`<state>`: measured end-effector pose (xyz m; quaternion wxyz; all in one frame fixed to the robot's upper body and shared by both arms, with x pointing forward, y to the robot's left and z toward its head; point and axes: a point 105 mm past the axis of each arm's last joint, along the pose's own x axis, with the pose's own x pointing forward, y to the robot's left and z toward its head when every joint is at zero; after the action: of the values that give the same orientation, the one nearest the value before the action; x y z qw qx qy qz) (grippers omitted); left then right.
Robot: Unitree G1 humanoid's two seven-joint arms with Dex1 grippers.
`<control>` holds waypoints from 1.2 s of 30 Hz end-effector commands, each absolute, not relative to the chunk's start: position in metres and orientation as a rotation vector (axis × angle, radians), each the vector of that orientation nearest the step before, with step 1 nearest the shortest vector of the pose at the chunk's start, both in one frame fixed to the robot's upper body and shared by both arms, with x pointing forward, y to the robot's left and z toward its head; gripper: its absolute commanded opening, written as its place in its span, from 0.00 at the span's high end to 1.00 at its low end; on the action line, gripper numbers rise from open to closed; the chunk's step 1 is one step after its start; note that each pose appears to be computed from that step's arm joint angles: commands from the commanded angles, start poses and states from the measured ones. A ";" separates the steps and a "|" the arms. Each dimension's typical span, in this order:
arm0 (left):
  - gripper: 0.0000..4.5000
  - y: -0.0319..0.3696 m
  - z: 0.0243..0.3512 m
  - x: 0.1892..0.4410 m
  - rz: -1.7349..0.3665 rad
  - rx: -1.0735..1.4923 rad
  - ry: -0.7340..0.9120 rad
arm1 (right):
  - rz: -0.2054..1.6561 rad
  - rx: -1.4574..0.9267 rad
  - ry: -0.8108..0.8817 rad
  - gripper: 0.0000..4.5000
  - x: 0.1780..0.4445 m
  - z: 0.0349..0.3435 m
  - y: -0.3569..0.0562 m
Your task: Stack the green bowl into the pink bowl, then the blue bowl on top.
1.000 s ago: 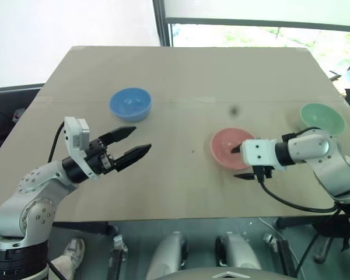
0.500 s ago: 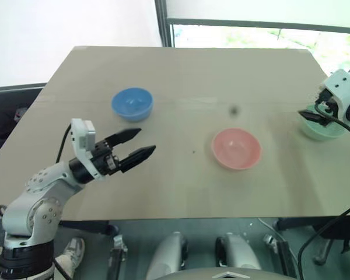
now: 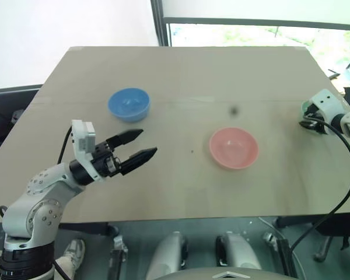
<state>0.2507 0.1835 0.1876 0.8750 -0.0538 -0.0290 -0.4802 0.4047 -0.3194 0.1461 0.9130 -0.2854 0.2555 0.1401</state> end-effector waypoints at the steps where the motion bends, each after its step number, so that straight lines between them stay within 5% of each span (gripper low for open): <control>1: 0.00 0.175 0.208 0.234 -1.120 -0.079 -0.133 | 0.277 -0.615 0.490 0.88 0.405 0.160 -0.324; 3: 0.00 0.172 0.209 0.231 -1.158 -0.079 -0.126 | 0.280 -0.616 0.490 0.99 0.404 0.160 -0.324; 9: 0.00 0.171 0.205 0.227 -1.258 -0.023 -0.071 | 0.388 -0.653 0.403 0.99 0.397 0.183 -0.303; 15: 0.00 0.179 0.203 0.234 -1.246 0.025 -0.050 | 0.926 -0.619 0.240 0.99 0.317 0.228 -0.188; 20: 0.00 0.182 0.199 0.240 -1.224 0.024 -0.048 | 1.115 -0.589 0.261 0.99 0.268 0.213 -0.133; 24: 0.00 0.182 0.199 0.244 -1.207 0.025 -0.052 | 1.110 -0.589 0.274 0.99 0.268 0.193 -0.122; 28: 0.00 0.185 0.200 0.252 -1.149 0.053 -0.045 | 1.075 -0.591 0.264 0.58 0.281 0.178 -0.119; 32: 0.00 0.197 0.198 0.271 -0.958 0.075 0.021 | 1.003 -0.529 0.135 0.28 0.287 0.202 -0.125; 36: 0.00 0.232 0.199 0.319 -0.423 0.525 0.055 | 1.110 -0.348 -0.088 0.28 0.273 0.246 -0.106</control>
<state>0.3034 0.2151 0.1872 0.9353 0.1445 0.0417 -0.3203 0.2838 -0.1142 0.2171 0.8445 -0.1703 0.0238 0.5072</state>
